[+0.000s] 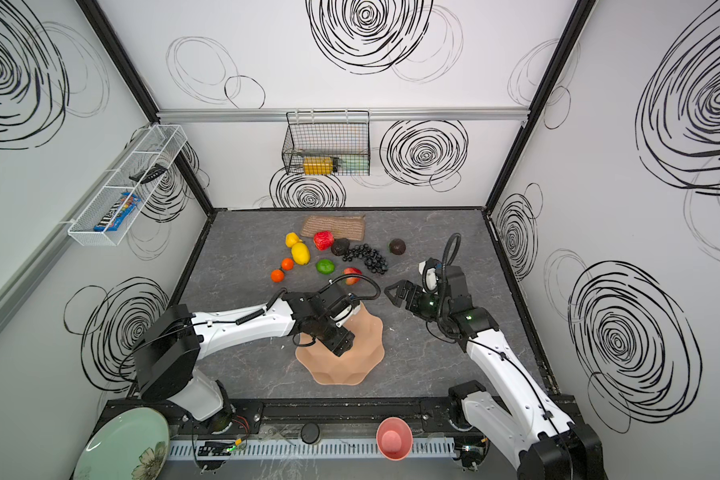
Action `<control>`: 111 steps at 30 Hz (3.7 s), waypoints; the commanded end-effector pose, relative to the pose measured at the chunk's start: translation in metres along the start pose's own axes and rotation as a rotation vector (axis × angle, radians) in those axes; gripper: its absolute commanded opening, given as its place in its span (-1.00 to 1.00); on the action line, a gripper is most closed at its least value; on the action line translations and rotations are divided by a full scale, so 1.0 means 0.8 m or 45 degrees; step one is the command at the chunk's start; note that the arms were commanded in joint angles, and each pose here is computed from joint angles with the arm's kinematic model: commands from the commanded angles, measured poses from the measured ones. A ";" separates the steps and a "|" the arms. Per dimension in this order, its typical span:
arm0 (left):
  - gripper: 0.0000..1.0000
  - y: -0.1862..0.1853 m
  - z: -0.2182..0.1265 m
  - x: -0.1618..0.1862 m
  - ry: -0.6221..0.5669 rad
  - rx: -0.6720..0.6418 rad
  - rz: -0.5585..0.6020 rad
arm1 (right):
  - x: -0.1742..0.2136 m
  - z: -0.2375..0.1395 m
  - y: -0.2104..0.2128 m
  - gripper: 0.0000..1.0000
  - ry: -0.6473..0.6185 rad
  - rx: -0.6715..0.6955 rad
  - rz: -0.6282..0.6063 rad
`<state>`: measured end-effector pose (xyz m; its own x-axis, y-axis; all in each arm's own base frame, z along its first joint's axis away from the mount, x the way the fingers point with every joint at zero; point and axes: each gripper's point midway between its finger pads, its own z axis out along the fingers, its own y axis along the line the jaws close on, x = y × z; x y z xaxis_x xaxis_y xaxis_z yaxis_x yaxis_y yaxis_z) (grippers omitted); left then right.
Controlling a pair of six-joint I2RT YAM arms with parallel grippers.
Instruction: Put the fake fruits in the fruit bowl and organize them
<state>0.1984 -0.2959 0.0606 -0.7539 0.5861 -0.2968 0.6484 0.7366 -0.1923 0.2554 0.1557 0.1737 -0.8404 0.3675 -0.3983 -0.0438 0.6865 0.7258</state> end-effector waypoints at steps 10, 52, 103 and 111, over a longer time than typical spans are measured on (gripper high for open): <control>0.69 -0.002 -0.005 -0.013 -0.021 0.002 -0.007 | 0.003 -0.002 -0.006 1.00 -0.007 0.012 0.016; 0.97 0.027 -0.077 -0.061 -0.380 -0.069 -0.116 | -0.034 -0.004 0.008 1.00 -0.082 0.060 -0.067; 0.92 0.160 -0.196 0.008 -1.391 -0.015 -0.680 | -0.244 0.239 -0.150 0.66 0.133 0.469 -0.152; 0.92 0.161 -0.192 0.009 -1.382 -0.020 -0.685 | -0.242 0.252 -0.155 0.53 0.145 0.431 -0.134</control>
<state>0.2571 -0.1449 0.1683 -0.4835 -0.3583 -0.7987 0.2569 0.8141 -0.5207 0.5245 0.1222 0.0454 -0.8989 0.2307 -0.3726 0.0534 0.9015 0.4294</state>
